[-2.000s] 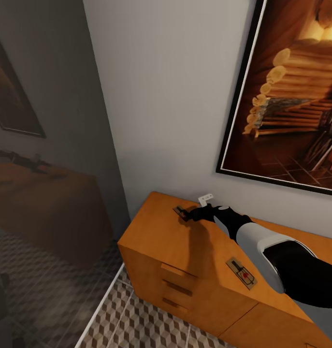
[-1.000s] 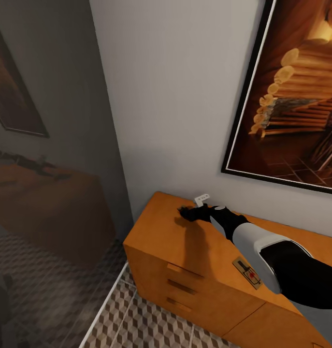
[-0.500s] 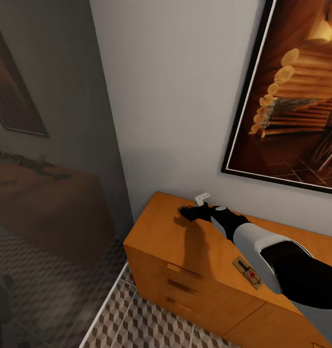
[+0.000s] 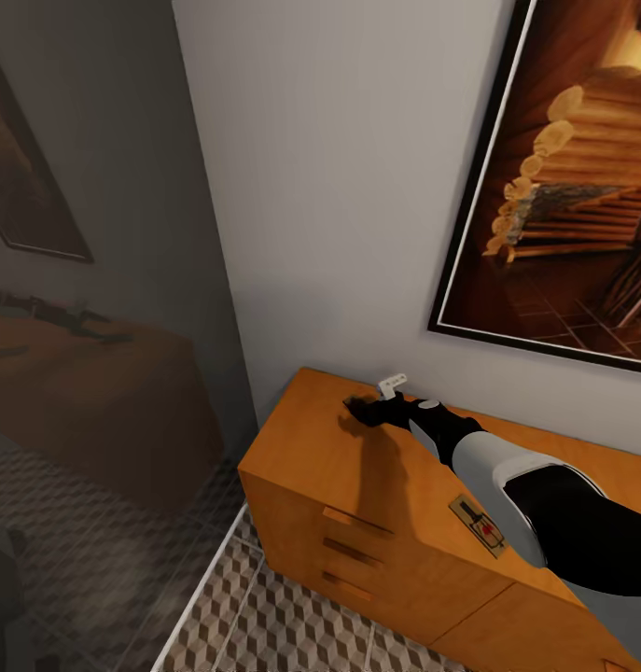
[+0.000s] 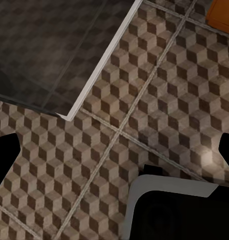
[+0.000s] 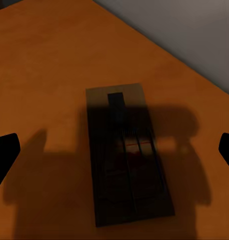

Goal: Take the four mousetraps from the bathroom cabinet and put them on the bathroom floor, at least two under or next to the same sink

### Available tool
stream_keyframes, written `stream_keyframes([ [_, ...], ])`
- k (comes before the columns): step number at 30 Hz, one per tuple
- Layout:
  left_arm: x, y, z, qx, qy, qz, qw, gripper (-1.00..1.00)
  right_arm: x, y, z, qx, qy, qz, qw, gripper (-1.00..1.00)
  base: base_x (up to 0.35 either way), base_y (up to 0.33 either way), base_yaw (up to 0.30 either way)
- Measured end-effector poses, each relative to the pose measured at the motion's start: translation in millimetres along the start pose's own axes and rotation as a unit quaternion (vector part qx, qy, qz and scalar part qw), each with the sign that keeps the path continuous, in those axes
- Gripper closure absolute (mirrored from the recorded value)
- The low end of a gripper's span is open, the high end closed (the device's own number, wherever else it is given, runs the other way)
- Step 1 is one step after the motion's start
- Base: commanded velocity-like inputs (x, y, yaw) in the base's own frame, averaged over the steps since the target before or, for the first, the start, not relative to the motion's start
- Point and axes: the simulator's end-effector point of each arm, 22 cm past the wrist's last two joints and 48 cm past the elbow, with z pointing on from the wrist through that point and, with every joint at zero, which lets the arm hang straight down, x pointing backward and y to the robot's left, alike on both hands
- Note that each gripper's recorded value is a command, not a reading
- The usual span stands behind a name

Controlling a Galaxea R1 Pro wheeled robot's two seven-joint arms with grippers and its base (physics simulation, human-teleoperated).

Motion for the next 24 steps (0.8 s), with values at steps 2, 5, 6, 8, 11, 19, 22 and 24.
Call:
stream_keyframes([
  [2,1,0,-0.1,0.000,0.001,0.000,1.0000,-1.00,2,0,1.1,0.000,0.002,0.001,1.0000,-1.00,0.000,0.000,0.000],
  [5,3,0,-0.2,0.000,0.004,0.001,1.0000,-1.00,5,0,2.8,-0.001,0.004,0.002,1.0000,-1.00,0.000,0.000,0.000],
  [6,4,0,-0.2,0.000,0.004,0.001,1.0000,-1.00,6,0,3.3,-0.001,0.005,0.002,1.0000,-1.00,0.000,0.000,0.000],
  [8,5,0,-0.3,0.000,0.006,0.001,1.0000,-1.00,9,0,4.5,-0.001,0.006,0.003,1.0000,-1.00,0.000,0.000,0.000],
  [11,7,1,-0.5,-0.001,0.008,0.002,1.0000,-1.00,12,0,6.2,-0.002,0.008,0.003,1.0000,-1.00,0.000,0.000,0.000],
  [19,9,1,-0.7,-0.001,0.011,0.003,0.9999,-1.00,15,0,8.3,-0.003,0.010,0.005,0.9999,-1.00,0.000,0.000,0.000],
  [22,9,1,-0.7,-0.001,0.011,0.003,0.9999,-1.00,15,0,8.5,-0.003,0.011,0.005,0.9999,-1.00,0.000,0.000,0.000],
  [24,9,1,-0.7,-0.001,0.011,0.003,0.9999,-1.00,16,0,8.6,-0.003,0.011,0.005,0.9999,-1.00,0.000,0.000,0.000],
])
